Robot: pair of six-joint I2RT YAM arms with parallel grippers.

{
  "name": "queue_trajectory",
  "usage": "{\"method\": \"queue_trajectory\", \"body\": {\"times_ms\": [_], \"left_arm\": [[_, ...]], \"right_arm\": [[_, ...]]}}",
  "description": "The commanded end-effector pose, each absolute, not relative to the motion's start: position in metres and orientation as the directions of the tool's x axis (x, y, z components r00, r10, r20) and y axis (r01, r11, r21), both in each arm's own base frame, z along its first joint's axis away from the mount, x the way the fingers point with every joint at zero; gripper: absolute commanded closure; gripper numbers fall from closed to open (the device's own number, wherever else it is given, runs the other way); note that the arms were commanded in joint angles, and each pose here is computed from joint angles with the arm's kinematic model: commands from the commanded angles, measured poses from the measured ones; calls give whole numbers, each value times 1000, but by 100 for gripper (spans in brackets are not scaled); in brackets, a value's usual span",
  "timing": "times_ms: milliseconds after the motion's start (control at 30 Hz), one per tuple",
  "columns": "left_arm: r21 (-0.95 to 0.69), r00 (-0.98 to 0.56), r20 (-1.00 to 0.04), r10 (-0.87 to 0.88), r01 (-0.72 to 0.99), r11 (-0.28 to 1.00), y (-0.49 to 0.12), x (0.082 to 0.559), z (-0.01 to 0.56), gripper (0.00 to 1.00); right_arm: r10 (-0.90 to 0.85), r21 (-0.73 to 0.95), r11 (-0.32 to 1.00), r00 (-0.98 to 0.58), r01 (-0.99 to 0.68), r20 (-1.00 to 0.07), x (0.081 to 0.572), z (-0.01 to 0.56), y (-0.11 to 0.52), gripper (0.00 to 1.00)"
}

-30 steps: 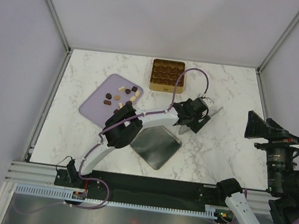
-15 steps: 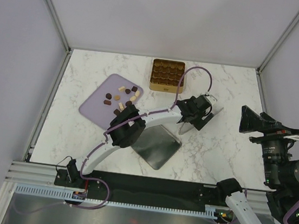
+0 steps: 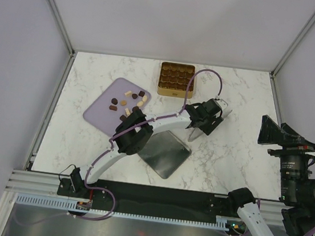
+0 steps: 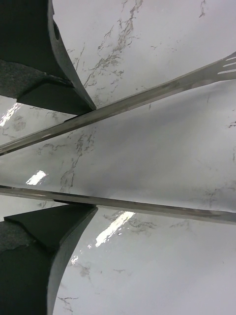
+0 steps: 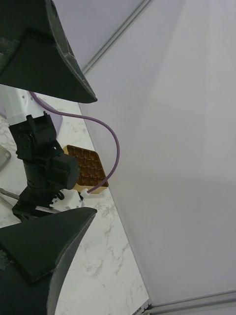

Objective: Pack the chocolate

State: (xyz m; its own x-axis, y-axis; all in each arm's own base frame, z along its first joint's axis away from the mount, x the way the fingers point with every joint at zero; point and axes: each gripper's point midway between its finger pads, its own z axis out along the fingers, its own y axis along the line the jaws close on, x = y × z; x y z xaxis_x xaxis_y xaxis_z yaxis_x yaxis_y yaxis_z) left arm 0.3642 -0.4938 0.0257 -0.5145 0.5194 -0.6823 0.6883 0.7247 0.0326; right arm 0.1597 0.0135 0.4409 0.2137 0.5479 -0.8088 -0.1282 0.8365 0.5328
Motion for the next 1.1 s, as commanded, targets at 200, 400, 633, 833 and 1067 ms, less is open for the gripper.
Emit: {"method": "queue_trajectory", "body": {"times_ms": [200,400,633,833,1067], "left_arm": [[35,-478,-738,476,677,735,-488,371,94,29],[18,-471,-766,436,663,748,-467,359,160,31],[-32,-544,-716,437,652,758,-433,325,181,35],[1,-599,-664,448,598,801,-387,305,195,40],[4,-644,-679,353,477,879,-299,306,233,42]], "right_arm": [[541,530,840,247,-113,-804,158,441,7,5],[538,527,842,233,-114,-810,158,435,9,5],[513,503,859,133,-98,-848,170,405,21,5],[488,483,866,5,-126,-873,183,368,43,5],[423,452,877,-185,-162,-887,204,318,74,5]]}}
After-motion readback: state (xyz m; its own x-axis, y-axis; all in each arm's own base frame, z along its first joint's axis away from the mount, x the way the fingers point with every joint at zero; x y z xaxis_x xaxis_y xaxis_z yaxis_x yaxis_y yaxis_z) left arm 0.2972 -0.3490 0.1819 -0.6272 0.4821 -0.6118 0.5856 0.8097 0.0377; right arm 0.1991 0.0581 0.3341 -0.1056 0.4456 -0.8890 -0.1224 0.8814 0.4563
